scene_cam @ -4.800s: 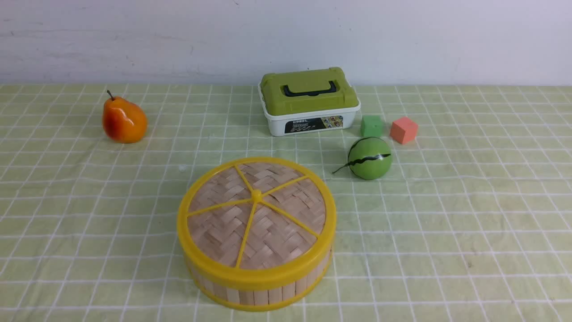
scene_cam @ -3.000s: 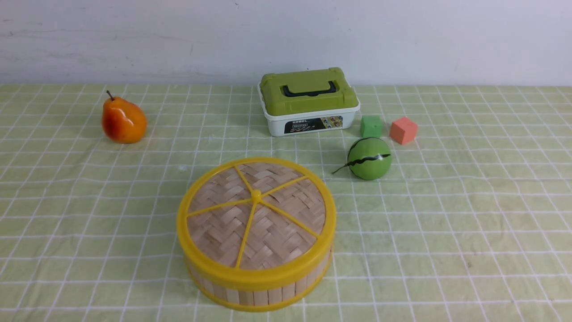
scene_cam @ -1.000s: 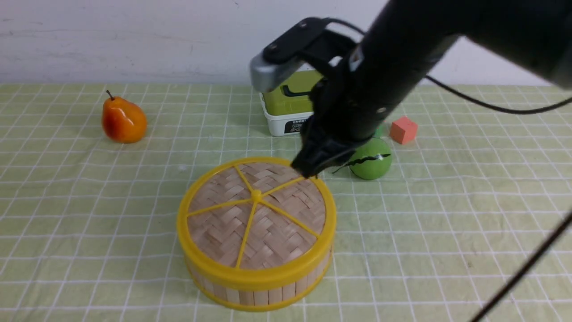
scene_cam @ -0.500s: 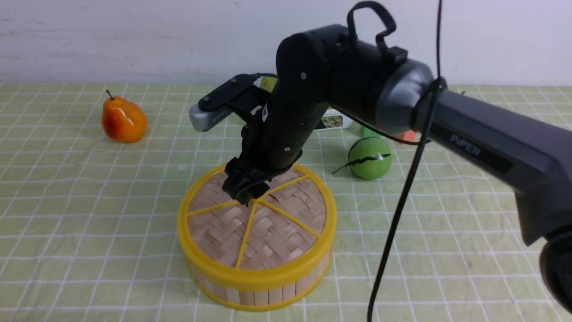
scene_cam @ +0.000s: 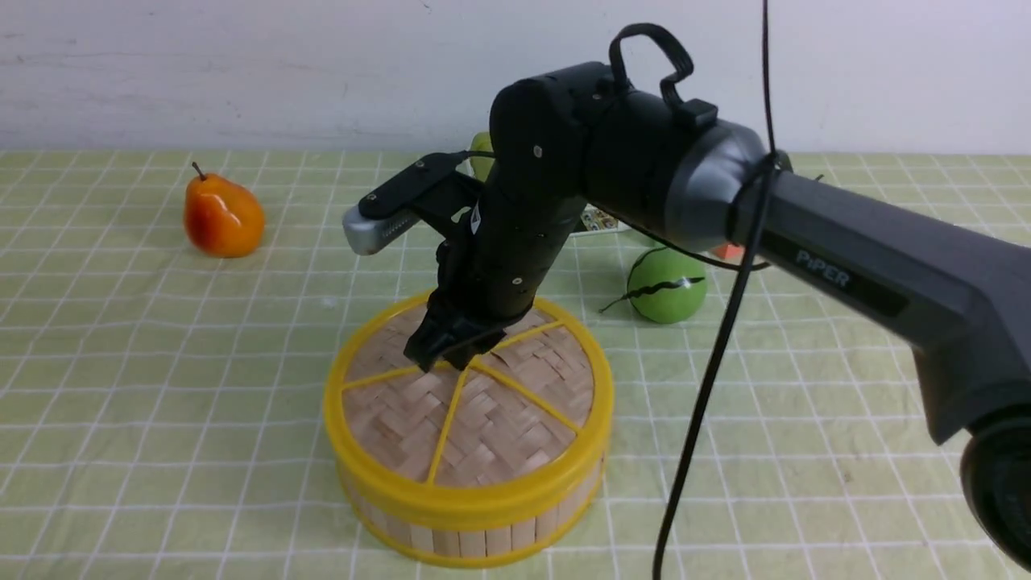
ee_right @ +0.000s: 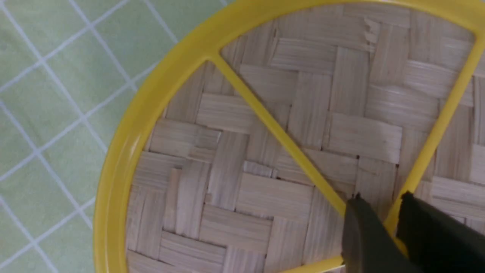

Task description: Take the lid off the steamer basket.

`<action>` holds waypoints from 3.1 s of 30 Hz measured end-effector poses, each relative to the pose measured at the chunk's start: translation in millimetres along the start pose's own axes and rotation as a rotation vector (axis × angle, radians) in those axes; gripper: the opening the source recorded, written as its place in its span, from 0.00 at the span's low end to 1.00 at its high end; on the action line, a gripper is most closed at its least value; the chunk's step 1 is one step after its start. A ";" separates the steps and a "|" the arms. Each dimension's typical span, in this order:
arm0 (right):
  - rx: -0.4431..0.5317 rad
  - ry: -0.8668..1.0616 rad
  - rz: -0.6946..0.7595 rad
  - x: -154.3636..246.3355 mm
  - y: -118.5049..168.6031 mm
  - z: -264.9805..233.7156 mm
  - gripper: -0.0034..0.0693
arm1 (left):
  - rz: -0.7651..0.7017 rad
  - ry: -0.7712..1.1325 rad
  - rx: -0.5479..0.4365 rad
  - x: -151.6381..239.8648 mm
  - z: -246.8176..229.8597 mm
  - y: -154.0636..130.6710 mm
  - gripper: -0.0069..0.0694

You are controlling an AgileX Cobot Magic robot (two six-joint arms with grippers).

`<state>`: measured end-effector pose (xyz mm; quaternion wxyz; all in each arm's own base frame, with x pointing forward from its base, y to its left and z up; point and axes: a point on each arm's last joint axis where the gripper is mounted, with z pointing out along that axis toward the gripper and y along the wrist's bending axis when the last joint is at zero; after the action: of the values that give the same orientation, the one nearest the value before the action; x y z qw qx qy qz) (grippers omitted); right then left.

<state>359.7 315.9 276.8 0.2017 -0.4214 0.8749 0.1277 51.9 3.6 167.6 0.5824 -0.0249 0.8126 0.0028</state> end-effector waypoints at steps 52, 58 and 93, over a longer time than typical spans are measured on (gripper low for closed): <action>0.394 -0.517 0.347 211.5 -19.7 -223.4 0.23 | 0.000 0.000 0.000 0.0 0.0 0.0 0.40; 0.435 -0.671 0.322 271.5 25.0 -251.3 0.02 | 0.000 0.000 0.000 0.0 0.0 0.0 0.40; 0.712 -0.983 0.461 410.1 37.1 -128.1 0.04 | 0.000 0.000 0.000 0.0 0.0 0.0 0.40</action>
<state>67.9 7.0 203.4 0.6735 -0.0227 0.7373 0.0479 51.9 3.6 167.6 0.5824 -0.0249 0.8126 0.0028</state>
